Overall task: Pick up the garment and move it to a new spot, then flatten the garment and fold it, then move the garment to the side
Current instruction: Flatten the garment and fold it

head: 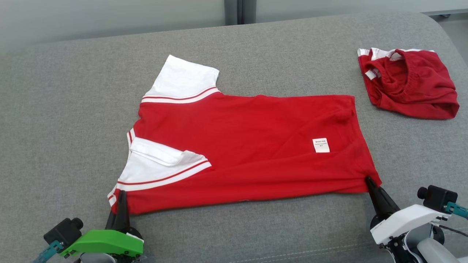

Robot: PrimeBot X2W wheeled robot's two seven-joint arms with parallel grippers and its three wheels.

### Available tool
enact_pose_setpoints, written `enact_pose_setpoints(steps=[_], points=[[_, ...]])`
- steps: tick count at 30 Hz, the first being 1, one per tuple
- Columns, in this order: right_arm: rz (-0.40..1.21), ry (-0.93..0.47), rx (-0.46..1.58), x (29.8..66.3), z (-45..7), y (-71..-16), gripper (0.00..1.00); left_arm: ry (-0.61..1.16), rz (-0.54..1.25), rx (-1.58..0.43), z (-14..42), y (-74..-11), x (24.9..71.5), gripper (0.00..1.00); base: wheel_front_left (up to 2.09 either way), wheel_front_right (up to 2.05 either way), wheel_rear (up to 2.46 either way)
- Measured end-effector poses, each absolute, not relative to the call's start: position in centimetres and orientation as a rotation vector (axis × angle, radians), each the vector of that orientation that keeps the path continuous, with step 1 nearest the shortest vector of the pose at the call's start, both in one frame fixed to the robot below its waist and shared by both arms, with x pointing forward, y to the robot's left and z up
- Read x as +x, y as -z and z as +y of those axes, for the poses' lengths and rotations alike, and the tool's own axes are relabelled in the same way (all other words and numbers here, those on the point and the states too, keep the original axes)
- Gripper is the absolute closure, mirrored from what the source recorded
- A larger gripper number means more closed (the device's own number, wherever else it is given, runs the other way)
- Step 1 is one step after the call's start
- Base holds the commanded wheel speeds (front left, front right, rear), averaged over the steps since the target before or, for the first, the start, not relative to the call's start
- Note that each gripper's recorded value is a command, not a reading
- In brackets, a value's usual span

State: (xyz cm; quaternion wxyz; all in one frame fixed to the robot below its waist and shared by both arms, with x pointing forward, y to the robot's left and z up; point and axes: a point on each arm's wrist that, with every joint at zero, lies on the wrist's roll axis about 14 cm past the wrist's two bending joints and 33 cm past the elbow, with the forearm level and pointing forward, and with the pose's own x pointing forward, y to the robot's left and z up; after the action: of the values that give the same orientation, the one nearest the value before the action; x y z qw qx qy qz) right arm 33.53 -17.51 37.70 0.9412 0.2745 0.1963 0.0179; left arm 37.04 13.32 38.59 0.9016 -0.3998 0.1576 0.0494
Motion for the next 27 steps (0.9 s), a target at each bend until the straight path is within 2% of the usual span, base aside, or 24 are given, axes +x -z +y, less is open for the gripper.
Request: enact_pose_setpoints(steps=[7, 8, 9, 10, 11, 12, 21, 27], points=[[0.412, -0.045, 0.556, 33.1, -17.4, -37.6, 1.0, -0.101, 0.337, -0.811, 13.0, -38.6, 36.2, 1.0, 0.0, 0.0, 0.0], [0.412, -0.046, 0.556, 33.1, -17.3, -37.6, 0.93, -0.103, 0.346, -0.808, 13.0, -38.4, 35.9, 1.0, 0.0, 0.0, 0.0], [0.411, -0.045, 0.556, 33.0, -17.4, -37.7, 0.72, -0.101, 0.354, -0.805, 12.8, -38.3, 35.6, 0.73, 0.0, 0.0, 0.0], [0.412, -0.043, 0.555, 32.9, -17.5, -37.6, 0.53, -0.102, 0.36, -0.801, 12.7, -38.2, 35.3, 0.52, 0.0, 0.0, 0.0], [0.417, -0.04, 0.554, 32.7, -17.5, -37.5, 0.13, -0.098, 0.36, -0.796, 12.7, -38.2, 35.2, 0.13, 0.0, 0.0, 0.0], [0.425, -0.037, 0.554, 32.4, -17.6, -37.3, 0.0, -0.098, 0.359, -0.793, 12.6, -38.3, 35.2, 0.0, 0.0, 0.0, 0.0], [0.453, 0.014, 0.508, 30.8, -20.1, -36.6, 0.0, -0.135, 0.317, -0.745, 14.2, -39.3, 35.7, 0.0, 0.0, 0.0, 0.0], [0.389, -0.01, 0.434, 32.4, -21.6, -38.6, 0.0, -0.057, 0.231, -0.626, 15.0, -42.1, 37.5, 0.0, 0.0, 0.0, 0.0]])
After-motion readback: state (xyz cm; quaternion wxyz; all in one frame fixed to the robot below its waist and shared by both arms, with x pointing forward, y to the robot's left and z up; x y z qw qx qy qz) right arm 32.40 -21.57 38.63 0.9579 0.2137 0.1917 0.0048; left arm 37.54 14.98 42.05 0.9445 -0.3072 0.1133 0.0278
